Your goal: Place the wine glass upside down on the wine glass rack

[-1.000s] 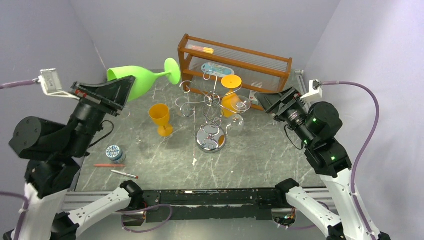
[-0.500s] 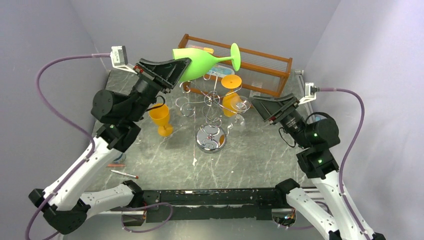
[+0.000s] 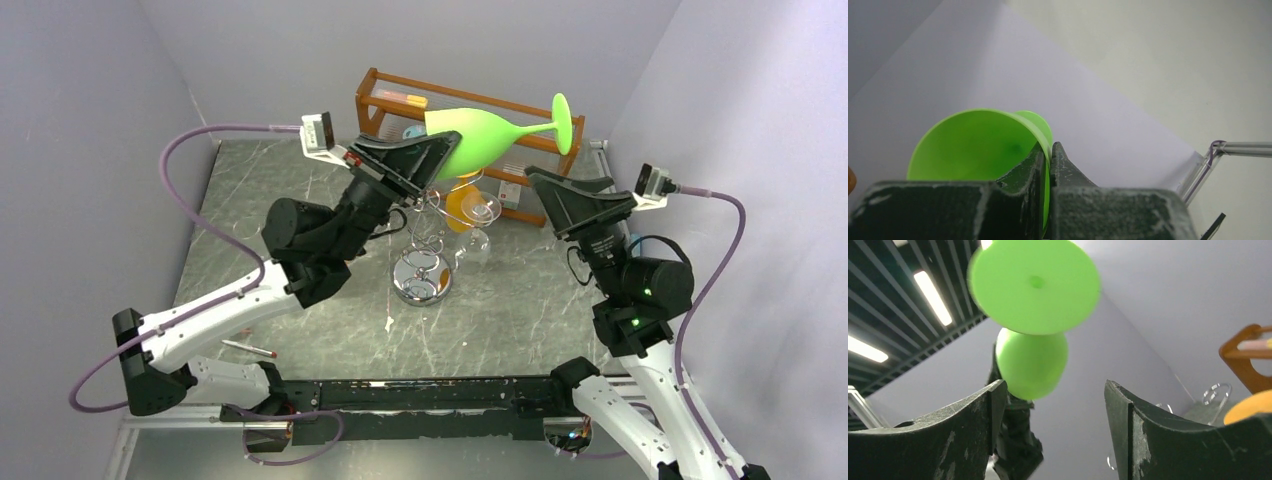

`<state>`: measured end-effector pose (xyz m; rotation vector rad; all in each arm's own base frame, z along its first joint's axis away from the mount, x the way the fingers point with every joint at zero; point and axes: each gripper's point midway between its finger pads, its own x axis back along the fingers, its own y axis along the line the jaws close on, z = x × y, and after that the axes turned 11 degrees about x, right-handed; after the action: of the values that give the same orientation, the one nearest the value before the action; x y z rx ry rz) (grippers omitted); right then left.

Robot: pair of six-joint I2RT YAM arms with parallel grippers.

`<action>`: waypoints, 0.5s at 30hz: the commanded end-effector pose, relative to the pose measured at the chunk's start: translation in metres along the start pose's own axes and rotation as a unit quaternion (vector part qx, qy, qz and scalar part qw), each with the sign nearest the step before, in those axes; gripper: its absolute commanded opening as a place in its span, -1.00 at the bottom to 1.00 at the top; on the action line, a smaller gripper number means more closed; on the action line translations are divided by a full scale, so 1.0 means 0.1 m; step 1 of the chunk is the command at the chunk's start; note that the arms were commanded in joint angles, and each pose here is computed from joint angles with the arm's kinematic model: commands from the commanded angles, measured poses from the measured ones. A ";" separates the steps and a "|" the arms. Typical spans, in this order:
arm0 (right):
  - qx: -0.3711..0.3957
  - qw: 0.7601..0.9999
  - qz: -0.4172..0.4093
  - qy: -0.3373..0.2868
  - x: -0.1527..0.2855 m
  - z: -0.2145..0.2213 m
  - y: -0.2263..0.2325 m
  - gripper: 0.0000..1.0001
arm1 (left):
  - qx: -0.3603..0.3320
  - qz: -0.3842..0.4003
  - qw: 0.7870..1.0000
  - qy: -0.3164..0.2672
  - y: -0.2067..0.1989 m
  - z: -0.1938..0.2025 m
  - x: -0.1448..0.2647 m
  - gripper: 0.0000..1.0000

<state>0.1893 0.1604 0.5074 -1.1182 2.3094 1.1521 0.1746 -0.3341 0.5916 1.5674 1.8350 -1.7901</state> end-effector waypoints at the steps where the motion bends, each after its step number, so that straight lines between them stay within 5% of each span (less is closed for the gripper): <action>1: -0.018 0.994 -0.035 -0.101 0.02 -0.43 0.22 0.48 | 0.005 0.039 0.997 -0.066 -0.27 -0.10 -0.08 -0.90; 15: -0.068 0.982 -0.014 -0.174 -0.02 -0.79 0.24 0.33 | -0.001 0.073 0.994 -0.079 -0.37 0.36 0.03 -0.90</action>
<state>0.1789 0.1233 0.5553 -0.9723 2.0301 1.3168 0.1338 -0.3725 0.5866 1.5340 1.7244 -1.7948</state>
